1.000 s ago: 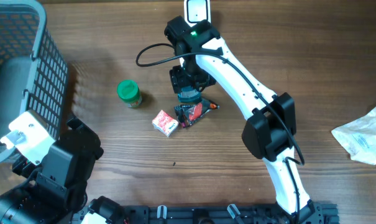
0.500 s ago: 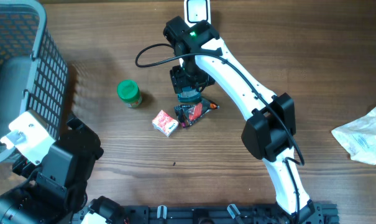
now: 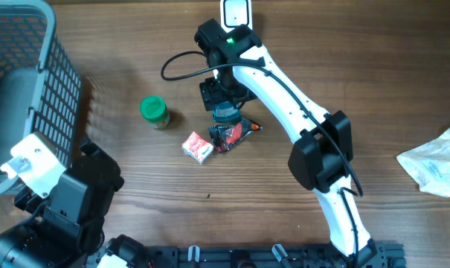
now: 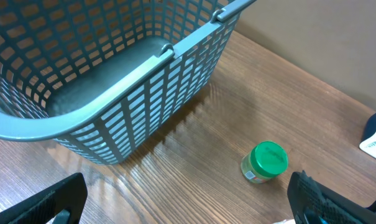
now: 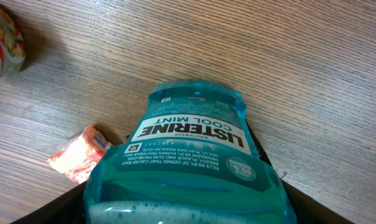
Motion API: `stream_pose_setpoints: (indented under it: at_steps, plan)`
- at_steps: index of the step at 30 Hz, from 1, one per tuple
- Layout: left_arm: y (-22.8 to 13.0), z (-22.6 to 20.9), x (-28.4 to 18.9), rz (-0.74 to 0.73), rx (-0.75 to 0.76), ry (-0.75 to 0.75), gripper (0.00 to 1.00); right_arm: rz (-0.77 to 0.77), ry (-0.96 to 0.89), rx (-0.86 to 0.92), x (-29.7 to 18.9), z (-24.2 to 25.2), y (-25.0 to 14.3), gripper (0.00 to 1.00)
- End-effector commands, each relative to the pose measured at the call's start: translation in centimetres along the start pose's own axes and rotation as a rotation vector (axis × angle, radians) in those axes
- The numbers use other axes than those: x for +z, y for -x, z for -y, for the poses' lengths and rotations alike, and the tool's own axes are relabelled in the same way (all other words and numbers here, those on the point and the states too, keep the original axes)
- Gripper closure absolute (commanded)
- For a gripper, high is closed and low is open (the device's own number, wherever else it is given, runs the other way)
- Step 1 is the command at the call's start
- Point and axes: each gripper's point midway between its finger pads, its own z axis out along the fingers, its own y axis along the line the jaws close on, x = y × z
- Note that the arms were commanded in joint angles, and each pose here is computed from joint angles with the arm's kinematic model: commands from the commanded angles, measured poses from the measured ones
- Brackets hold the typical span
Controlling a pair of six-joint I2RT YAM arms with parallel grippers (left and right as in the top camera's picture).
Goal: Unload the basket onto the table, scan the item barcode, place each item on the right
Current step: 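Lift the Listerine bottle slightly with the right gripper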
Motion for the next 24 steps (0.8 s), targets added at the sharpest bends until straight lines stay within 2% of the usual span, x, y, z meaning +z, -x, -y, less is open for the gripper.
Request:
stream_pose_setpoints:
  at_steps: [1,11,13,14,24]
  plan:
    - [0.21,-0.22,-0.04,0.004,-0.024,0.011,0.0,-0.019,-0.023,-0.013,1.47,0.08,0.19,0.18]
    - [0.15,-0.3,-0.04,0.002,-0.02,0.014,0.0,-0.028,-0.01,-0.024,1.69,-0.14,0.09,0.2]
    - [0.15,-0.3,-0.04,0.002,-0.02,0.014,0.0,-0.027,-0.007,-0.03,1.69,-0.21,0.11,0.09]
    - [0.15,-0.3,-0.04,0.002,-0.021,0.014,0.0,-0.027,-0.006,-0.031,1.69,-0.22,0.12,0.08]
    - [0.15,-0.3,-0.04,0.002,-0.02,0.014,0.0,-0.03,0.002,-0.031,1.69,-0.35,0.06,0.08]
